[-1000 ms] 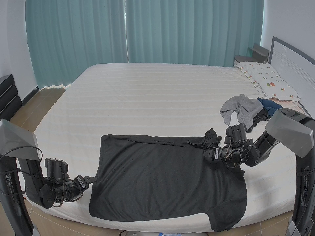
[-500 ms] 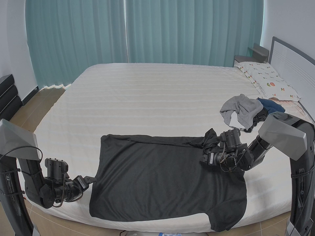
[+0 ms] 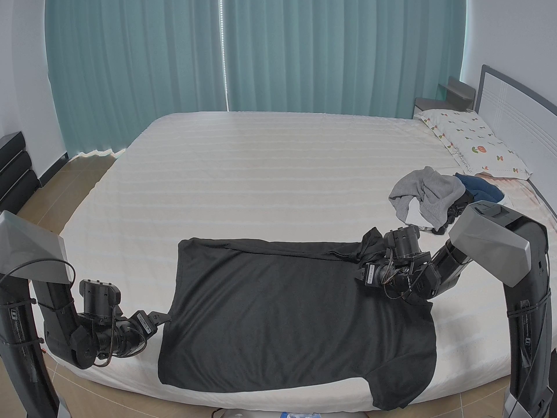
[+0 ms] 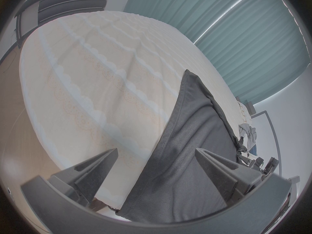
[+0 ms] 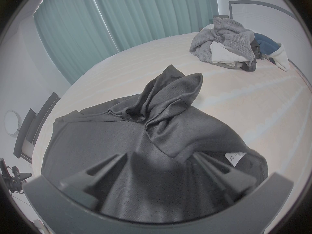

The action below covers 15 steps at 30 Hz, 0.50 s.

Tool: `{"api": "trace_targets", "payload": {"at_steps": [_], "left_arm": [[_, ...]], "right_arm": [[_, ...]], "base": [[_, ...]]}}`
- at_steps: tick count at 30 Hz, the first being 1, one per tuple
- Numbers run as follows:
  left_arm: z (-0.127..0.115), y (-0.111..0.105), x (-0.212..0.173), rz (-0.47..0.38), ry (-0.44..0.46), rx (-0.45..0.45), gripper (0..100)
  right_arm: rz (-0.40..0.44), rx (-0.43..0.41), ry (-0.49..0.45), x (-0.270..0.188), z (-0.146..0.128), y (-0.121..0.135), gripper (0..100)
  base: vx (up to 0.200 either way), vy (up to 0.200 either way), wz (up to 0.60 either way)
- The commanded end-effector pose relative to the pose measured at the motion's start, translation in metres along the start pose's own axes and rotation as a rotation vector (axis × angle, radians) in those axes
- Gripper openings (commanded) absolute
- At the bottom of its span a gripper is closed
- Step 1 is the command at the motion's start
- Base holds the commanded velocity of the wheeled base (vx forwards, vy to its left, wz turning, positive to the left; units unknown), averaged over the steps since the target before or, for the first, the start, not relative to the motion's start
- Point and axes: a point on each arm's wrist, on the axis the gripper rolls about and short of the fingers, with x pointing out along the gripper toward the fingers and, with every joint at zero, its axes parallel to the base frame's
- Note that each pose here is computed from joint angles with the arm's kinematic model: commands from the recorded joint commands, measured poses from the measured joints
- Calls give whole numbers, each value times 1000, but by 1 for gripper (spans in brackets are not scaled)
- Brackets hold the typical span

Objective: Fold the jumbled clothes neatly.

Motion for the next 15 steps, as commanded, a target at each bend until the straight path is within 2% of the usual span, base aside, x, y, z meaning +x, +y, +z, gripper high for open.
{"api": "trace_targets", "payload": {"at_steps": [1, 15], "left_arm": [[0, 0, 0, 0, 1, 0, 100], [0, 0, 0, 0, 1, 0, 100]], "right_arm": [[-8, 12, -15, 1, 4, -5, 0], [-34, 124, -133, 2, 48, -32, 0]], "base": [[0, 0, 0], [0, 0, 0]]}}
